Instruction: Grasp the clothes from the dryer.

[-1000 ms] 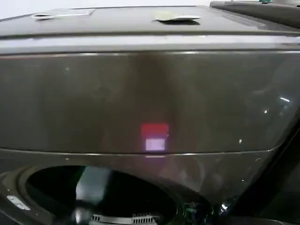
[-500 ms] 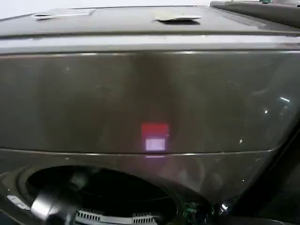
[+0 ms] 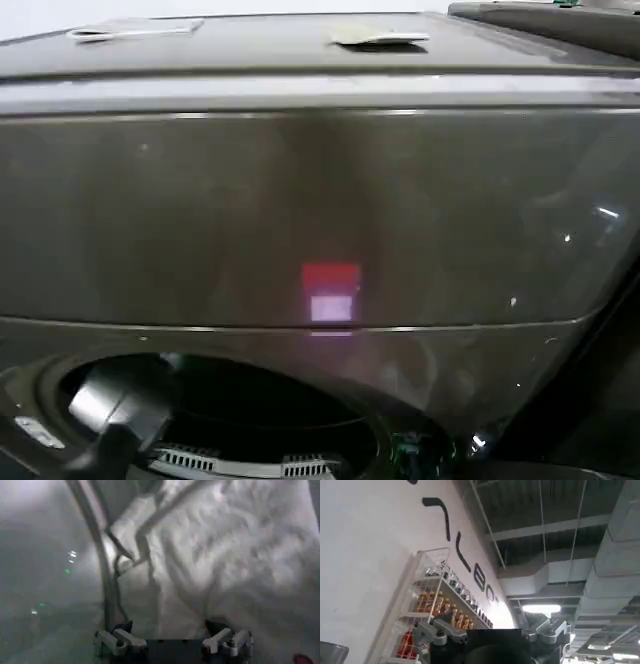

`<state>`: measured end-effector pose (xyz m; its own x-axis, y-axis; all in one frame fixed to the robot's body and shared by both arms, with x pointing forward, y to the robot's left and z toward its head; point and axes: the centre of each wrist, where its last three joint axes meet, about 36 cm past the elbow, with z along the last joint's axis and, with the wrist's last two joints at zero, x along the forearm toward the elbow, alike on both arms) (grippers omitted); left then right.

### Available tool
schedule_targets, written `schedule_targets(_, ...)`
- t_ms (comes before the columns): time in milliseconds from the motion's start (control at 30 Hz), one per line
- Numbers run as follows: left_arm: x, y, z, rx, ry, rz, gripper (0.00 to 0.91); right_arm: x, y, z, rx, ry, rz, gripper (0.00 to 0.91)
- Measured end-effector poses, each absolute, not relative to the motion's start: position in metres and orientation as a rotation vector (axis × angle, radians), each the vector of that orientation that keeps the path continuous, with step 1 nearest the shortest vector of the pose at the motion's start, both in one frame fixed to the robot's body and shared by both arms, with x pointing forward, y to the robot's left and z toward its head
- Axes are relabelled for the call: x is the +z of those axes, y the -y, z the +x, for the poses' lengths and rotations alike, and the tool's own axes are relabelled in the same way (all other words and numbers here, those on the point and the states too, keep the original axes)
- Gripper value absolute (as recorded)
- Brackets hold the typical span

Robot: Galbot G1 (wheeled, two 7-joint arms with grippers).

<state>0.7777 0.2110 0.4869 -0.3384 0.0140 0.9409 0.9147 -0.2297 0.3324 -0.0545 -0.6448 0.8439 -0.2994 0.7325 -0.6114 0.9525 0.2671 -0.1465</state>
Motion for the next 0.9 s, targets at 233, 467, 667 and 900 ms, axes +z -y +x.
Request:
schedule_targets(233,0.481,-0.211,0.777,-1.624,1.297,-1.190,0.000,0.843,0.645,-0.054,-0.700,-2.121,1.524,0.907)
schedule_targets(467,0.483,-0.209,0.778,-1.610,1.294,-1.205,0.000,0.842,0.645,-0.055,-0.699,-2.121,1.526,0.907)
schedule_targets(667,0.479,-0.209,0.776,-1.573,1.373,-1.207,0.000,0.841,0.645,-0.053,-0.698,-2.120,1.524,0.907)
schedule_targets(900,0.475,-0.209,0.771,-1.484,1.651,-1.192,0.000,0.838,0.645,-0.049,-0.695,-2.125,1.517,0.907)
